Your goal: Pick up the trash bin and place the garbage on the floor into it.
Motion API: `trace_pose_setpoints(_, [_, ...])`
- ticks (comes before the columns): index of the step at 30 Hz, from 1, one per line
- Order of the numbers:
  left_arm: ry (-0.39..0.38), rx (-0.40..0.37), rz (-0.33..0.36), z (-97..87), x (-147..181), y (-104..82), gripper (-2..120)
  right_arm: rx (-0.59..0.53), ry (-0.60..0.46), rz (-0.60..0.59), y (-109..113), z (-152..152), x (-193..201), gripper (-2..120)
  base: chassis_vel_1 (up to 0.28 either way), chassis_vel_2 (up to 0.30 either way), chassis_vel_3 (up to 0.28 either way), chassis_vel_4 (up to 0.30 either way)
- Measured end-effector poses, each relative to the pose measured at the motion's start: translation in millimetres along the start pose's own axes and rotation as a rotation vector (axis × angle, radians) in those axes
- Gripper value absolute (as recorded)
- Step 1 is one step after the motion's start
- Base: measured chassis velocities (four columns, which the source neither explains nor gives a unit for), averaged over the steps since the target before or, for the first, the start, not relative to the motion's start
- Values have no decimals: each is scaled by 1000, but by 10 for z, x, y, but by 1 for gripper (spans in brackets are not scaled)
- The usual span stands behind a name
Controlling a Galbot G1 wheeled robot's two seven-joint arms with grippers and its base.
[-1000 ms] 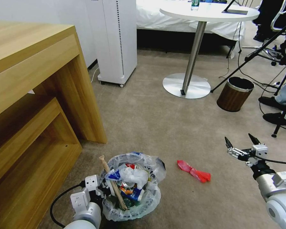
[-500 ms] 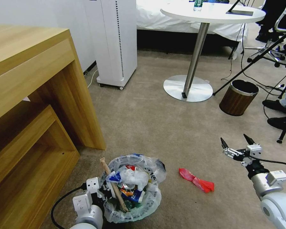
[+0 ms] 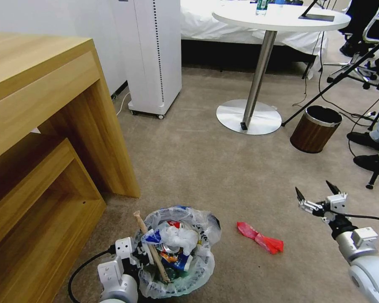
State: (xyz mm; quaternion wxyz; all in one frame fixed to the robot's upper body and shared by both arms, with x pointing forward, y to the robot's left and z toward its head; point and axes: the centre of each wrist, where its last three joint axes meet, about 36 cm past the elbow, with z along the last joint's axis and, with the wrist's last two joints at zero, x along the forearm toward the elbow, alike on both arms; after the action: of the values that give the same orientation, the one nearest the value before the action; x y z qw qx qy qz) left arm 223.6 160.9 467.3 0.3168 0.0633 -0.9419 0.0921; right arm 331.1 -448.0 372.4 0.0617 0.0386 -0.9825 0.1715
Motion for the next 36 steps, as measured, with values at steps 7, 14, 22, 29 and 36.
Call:
trace_pose_setpoints(7, [19, 11, -18, 85, 4, -64, 0, -48, 258, -113, 34, 695, -418, 100, 0, 0, 0, 0])
trace_pose_setpoints(14, [25, 17, -38, 120, -27, -68, 0, -102, 379, -287, 249, 720, -781, 100, 0, 0, 0, 0])
trace_pose_setpoints(22, [28, 28, -56, 143, -59, -86, 0, -34, 507, -388, 422, 886, -848, 100, 0, 0, 0, 0])
trace_pose_setpoints(29, [28, 27, -63, 158, -72, -88, 0, -19, 530, -388, 483, 1156, -860, 100, 0, 0, 0, 0])
trace_pose_setpoints(36, [30, 30, -65, 170, -76, -95, 0, -19, 538, -396, 578, 1275, -872, 100, 0, 0, 0, 0])
